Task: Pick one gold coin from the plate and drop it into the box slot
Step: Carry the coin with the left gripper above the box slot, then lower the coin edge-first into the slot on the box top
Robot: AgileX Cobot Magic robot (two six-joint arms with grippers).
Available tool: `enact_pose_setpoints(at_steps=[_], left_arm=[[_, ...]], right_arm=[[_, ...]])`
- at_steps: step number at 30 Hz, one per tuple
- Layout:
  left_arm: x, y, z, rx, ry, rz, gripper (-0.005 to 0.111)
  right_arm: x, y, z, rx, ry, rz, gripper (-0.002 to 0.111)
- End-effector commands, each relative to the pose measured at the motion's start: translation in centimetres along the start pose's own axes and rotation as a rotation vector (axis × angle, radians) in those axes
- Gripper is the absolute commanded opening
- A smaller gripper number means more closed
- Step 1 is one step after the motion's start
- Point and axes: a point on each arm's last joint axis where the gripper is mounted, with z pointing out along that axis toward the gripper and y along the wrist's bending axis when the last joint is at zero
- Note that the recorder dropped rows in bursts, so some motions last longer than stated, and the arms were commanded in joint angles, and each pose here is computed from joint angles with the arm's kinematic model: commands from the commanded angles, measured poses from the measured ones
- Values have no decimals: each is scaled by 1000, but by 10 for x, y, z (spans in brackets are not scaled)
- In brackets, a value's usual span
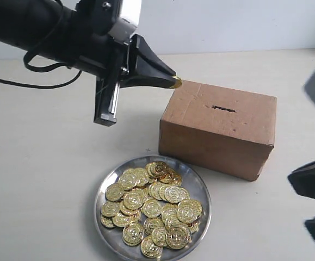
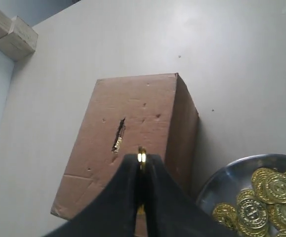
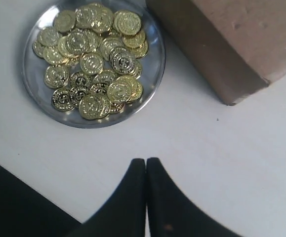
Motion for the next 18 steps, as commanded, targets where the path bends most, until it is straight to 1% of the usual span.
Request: enact_pose_setpoints(at_steps=[1, 4, 7, 10, 11, 12, 13, 15, 16, 18], left_arm=[[9, 20, 23, 2, 0, -5, 0], [15, 31, 36, 20, -11, -4, 0], [18, 50, 68, 63, -48, 14, 0], [16, 58, 93, 101, -62, 65, 0], [16, 61, 107, 124, -61, 89, 0], [17, 62, 119, 156, -60, 86, 0], [18, 64, 125, 169, -60, 86, 0], [20, 68, 134, 198, -76, 47, 0], [24, 71, 137, 213, -55, 1, 0], [28, 73, 139, 237, 10, -27, 0]], right_arm=[[22, -13, -28, 1, -48, 35, 0], [29, -17, -37, -5, -72, 43, 0], [34, -19, -42, -7, -77, 49, 0], [35, -20, -41, -3, -68, 49, 0], [35, -20, -41, -3, -68, 46, 0], [35, -20, -41, -3, -68, 46, 0], [35, -20, -41, -3, -68, 46, 0], [35, -20, -41, -3, -68, 46, 0], [35, -20, -41, -2, -68, 39, 0], [35, -20, -41, -2, -68, 39, 0]])
